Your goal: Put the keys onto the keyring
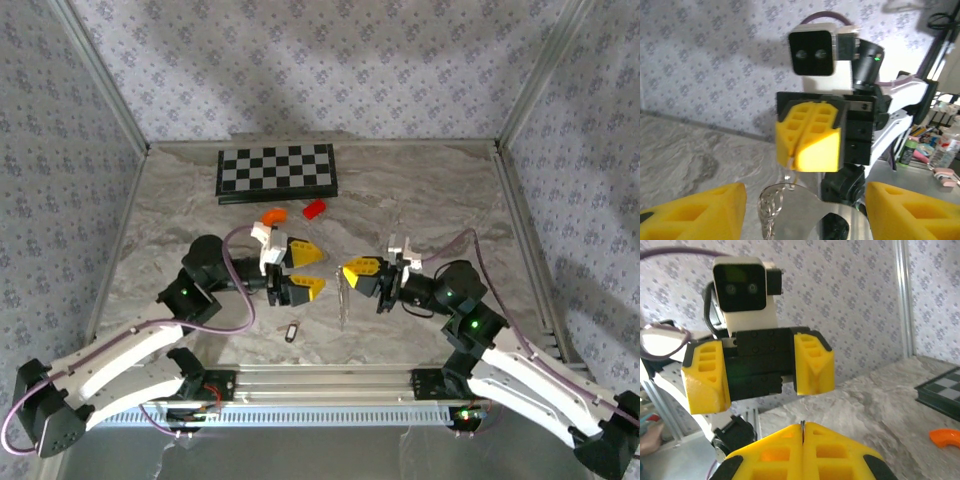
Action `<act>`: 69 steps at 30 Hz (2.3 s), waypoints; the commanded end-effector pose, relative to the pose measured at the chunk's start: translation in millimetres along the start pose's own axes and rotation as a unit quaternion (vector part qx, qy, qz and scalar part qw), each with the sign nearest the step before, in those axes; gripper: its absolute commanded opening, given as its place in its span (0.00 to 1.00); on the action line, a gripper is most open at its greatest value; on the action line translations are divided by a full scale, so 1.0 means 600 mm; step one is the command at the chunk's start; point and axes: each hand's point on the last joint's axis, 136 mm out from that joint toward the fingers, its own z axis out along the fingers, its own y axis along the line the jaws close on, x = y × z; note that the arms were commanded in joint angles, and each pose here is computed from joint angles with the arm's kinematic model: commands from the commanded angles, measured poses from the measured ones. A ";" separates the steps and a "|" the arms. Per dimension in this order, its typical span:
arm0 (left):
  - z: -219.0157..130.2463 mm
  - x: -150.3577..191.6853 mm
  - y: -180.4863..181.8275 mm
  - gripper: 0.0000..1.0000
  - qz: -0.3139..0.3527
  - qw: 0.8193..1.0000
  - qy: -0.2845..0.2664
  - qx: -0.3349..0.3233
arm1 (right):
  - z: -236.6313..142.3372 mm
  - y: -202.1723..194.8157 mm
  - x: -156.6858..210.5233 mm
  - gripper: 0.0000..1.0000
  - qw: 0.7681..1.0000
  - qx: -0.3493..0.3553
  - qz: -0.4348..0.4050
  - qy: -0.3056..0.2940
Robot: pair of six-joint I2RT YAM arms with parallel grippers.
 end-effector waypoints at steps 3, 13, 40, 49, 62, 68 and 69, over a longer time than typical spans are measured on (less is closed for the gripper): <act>-0.002 -0.042 -0.052 0.60 0.034 0.997 -0.029 0.058 | -0.010 0.044 -0.080 0.00 0.994 -0.065 -0.011 -0.088; 0.010 -0.061 -0.069 0.56 0.046 0.995 -0.042 0.079 | -0.008 0.058 -0.090 0.00 0.991 -0.092 -0.013 -0.092; 0.038 -0.071 -0.069 0.42 0.056 0.993 -0.046 0.090 | -0.011 0.068 -0.085 0.00 0.990 -0.108 -0.010 -0.088; 0.045 -0.059 -0.061 0.20 0.055 0.995 -0.038 0.076 | -0.009 0.065 -0.079 0.00 0.991 -0.104 -0.010 -0.082; 0.043 -0.062 -0.052 0.00 0.059 0.996 -0.039 0.055 | -0.009 0.062 -0.065 0.00 0.993 -0.096 -0.014 -0.065; 0.039 -0.044 -0.042 0.00 0.078 0.997 0.005 0.029 | -0.012 0.054 -0.048 0.24 0.997 -0.063 -0.032 -0.023; 0.038 -0.038 -0.040 0.00 0.084 0.996 0.017 0.024 | -0.014 0.052 -0.046 0.29 0.998 -0.055 -0.036 -0.016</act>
